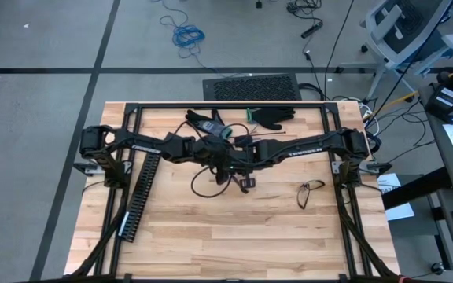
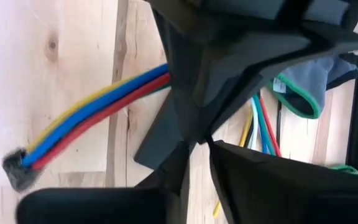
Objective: Ziptie cables
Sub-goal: Wrap the cables using a black zip tie
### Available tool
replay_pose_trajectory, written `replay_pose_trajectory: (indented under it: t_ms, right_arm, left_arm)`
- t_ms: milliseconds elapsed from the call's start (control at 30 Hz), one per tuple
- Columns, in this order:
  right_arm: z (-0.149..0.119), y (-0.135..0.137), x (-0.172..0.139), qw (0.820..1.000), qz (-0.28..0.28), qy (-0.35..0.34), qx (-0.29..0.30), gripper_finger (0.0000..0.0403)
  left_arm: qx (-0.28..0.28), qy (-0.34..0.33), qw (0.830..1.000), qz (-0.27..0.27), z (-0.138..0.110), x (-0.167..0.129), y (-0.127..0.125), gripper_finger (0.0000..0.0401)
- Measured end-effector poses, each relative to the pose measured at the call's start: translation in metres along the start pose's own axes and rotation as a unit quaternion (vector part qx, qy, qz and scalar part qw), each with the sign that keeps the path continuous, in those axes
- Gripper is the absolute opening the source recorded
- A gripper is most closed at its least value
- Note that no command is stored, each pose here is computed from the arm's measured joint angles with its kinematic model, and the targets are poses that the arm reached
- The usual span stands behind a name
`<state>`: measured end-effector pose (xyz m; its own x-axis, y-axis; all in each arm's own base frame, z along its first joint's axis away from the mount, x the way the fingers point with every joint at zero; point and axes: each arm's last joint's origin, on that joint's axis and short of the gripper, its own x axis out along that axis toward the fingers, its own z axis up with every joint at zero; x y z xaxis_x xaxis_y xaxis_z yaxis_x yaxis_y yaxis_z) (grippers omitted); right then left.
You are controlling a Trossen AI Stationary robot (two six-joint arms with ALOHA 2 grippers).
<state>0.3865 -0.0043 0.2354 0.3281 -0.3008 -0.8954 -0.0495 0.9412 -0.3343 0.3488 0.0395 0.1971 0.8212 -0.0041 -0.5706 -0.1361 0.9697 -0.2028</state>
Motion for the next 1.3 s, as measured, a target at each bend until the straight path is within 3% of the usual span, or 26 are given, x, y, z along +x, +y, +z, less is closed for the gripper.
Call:
replay_pose_trajectory:
  t_ms: [233, 633, 1300]
  right_arm:
    - [0.001, 0.0, 0.001, 1.0, -0.001, -0.007, -0.006, 0.0079]
    - [-0.001, 0.0, 0.001, 0.999, -0.015, 0.006, -0.037, 0.0065]
    - [0.008, -0.004, 0.001, 0.999, -0.024, -0.037, -0.001, 0.0054]
  left_arm:
    - [0.001, 0.003, 1.0, -0.007, 0.0, -0.001, -0.002, 0.0]
    - [-0.001, 0.025, 0.999, -0.021, -0.004, -0.001, -0.004, 0.0]
    - [0.025, 0.037, 0.999, 0.017, -0.01, 0.001, 0.001, 0.0]
